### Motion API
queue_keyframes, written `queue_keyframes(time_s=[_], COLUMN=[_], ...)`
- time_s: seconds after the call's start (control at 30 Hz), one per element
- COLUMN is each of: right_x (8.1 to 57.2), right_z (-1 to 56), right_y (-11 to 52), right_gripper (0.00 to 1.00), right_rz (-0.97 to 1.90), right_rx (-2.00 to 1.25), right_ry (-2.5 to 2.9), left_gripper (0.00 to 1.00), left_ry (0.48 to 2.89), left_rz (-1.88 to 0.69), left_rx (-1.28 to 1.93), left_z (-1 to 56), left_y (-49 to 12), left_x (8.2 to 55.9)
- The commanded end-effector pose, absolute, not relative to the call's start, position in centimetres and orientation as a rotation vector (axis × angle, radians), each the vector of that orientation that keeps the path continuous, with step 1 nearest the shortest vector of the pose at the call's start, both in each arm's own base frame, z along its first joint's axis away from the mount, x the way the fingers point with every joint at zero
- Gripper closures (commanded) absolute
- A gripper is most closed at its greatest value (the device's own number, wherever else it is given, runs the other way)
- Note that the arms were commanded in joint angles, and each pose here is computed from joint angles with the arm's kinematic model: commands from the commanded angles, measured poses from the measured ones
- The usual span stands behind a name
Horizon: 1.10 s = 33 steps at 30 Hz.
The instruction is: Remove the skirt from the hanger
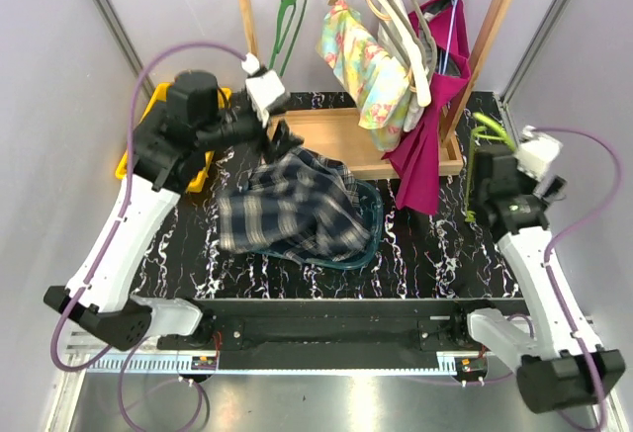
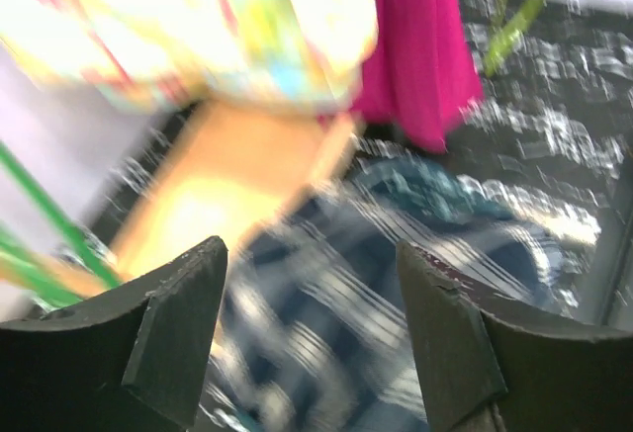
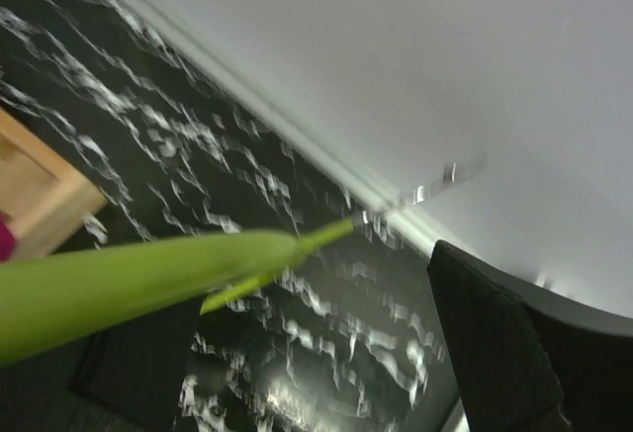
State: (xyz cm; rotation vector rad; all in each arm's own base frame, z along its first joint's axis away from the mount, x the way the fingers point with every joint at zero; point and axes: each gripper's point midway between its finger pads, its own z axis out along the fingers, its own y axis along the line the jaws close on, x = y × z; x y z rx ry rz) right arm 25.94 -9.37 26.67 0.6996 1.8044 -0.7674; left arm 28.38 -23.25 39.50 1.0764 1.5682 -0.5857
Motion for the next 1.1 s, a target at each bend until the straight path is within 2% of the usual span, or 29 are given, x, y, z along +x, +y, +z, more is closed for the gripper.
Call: queue_keyframes(time_s=[0.0, 0.17, 0.37, 0.5, 0.6, 0.9, 1.0, 1.07], right_x=[23.0, 25.2, 28.7, 32.2, 34.4, 34.3, 34.6, 35.0], right_z=[17.0, 17.8, 24.2, 26.3, 26.2, 30.4, 31.7, 32.5], right_y=[-8.3, -5.8, -3.6, -0.9, -1.9, -4.5, -2.5, 0.6], right_gripper=[0.00, 0.00, 0.00, 0.00, 0.00, 0.00, 0.00, 0.00], right_rz=[-0.388, -0.142, 0.077, 0.317, 0.290, 0.271, 0.434, 0.662], right_rx=[1.149, 1.149, 1.000, 0.989, 1.033, 1.059, 1.015, 0.954], right_ry=[2.130, 2.184, 2.147, 2.175, 2.188, 2.046, 2.044, 2.050], left_gripper=[0.26, 0.24, 0.22, 0.22, 0.22, 0.23, 0.23, 0.23], left_ry=[1.387, 1.397, 1.428, 1.539, 1.580, 1.687, 1.714, 1.731], left_rz=[-0.565, -0.570, -0.543, -0.596, -0.634, -0.686, -0.679, -0.663], left_rx=[1.045, 1.077, 1.097, 1.123, 1.138, 1.198, 1.233, 1.251], left_z=[46.2, 44.6, 42.4, 37.5, 35.5, 29.9, 28.1, 27.0], left_y=[-24.3, -24.4, -23.8, -23.8, -23.5, -22.3, -22.6, -22.7], left_x=[28.1, 26.4, 25.8, 24.7, 22.9, 19.0, 18.7, 18.8])
